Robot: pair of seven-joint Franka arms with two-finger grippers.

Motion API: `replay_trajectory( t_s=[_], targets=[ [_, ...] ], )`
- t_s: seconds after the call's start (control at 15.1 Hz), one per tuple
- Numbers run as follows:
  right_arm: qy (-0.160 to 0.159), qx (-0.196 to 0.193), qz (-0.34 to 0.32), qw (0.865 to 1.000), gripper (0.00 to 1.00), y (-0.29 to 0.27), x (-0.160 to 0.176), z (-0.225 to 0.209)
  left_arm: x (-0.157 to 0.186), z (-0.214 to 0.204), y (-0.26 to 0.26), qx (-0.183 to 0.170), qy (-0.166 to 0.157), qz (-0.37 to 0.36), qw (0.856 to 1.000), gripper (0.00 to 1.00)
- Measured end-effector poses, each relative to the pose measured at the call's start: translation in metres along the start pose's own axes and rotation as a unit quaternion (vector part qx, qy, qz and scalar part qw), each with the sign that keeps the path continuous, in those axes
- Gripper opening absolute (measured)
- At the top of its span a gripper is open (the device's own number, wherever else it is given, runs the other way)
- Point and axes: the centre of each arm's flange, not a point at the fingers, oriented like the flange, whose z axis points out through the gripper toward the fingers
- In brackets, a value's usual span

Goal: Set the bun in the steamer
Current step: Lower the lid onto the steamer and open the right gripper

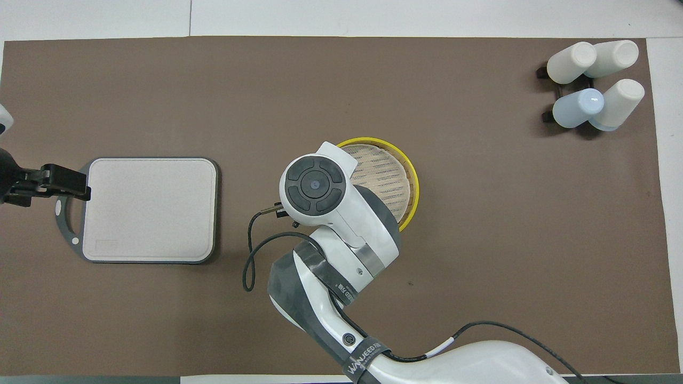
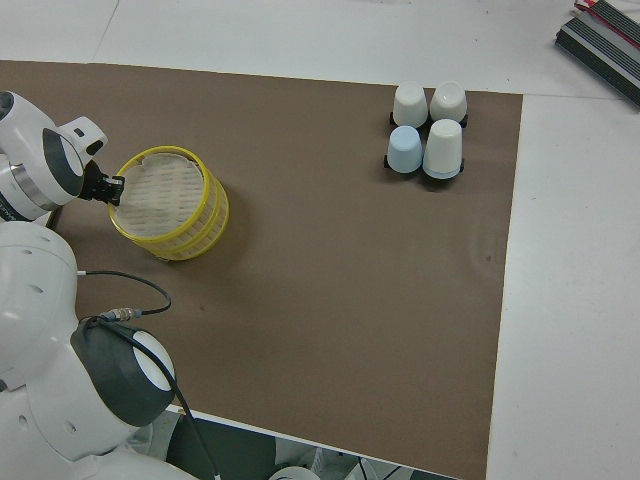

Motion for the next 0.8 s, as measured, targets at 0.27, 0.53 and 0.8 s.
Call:
replay_trajectory(
  t_s=[0.27,0.53,0.8],
  targets=[
    [0.013,0.000,0.000,1.000,0.75,-0.003,0.009,-0.029,-0.003,-0.004,0.002,0.000,-0.003,0.006,1.000,1.00],
    [0.033,-0.006,0.067,0.997,1.00,0.082,0.051,-0.113,-0.002,-0.003,0.005,0.001,-0.003,0.010,1.000,1.00],
    [0.019,-0.024,0.141,0.989,1.00,0.198,0.051,-0.186,-0.004,-0.013,0.007,0.001,0.003,0.012,1.000,1.00]
  ],
)
